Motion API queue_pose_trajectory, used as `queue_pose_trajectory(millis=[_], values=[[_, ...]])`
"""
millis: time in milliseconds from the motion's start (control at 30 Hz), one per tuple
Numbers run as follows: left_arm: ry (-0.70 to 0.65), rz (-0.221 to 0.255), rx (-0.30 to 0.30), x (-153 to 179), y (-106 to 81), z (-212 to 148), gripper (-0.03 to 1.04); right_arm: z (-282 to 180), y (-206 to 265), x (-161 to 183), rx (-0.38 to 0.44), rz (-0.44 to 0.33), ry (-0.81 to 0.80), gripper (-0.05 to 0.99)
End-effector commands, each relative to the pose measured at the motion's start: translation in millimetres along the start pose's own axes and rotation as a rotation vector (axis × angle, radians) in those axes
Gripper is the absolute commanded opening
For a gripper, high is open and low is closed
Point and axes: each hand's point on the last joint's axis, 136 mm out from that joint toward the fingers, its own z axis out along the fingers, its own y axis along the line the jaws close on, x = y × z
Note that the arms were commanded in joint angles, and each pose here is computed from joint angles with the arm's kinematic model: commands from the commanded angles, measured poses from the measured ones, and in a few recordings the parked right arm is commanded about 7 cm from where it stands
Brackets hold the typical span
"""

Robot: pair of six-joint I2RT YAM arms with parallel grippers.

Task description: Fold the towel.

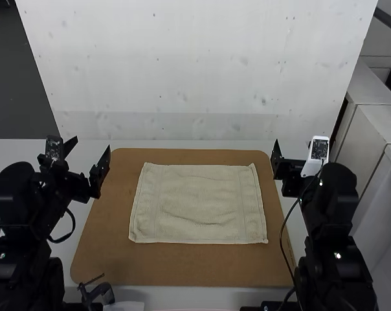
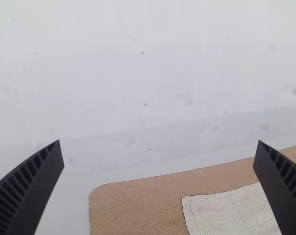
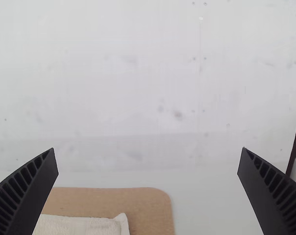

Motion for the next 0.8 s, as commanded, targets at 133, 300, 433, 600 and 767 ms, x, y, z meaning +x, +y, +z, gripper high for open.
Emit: queue_pose_trajectory(millis=[133,300,433,600,767], values=[[0.011,-0.083,-0.172,2,29.3,-3,0.97,-4,22,-3,-0.126,0.159,0.011,0.96],[0.011,-0.083,-0.174,2,29.6,-3,0.97,-4,22,-3,-0.126,0.160,0.012,0.96],[0.011,-0.081,-0.172,2,29.2,-3,0.97,-4,21,-3,-0.123,0.160,0.011,0.96],[0.004,-0.067,-0.168,-2,28.2,-4,0.97,-4,22,-4,-0.128,0.155,0.012,0.96],[-0.004,-0.067,-0.139,-32,23.6,-9,0.97,-8,29,-19,-0.157,0.156,0.039,0.96]])
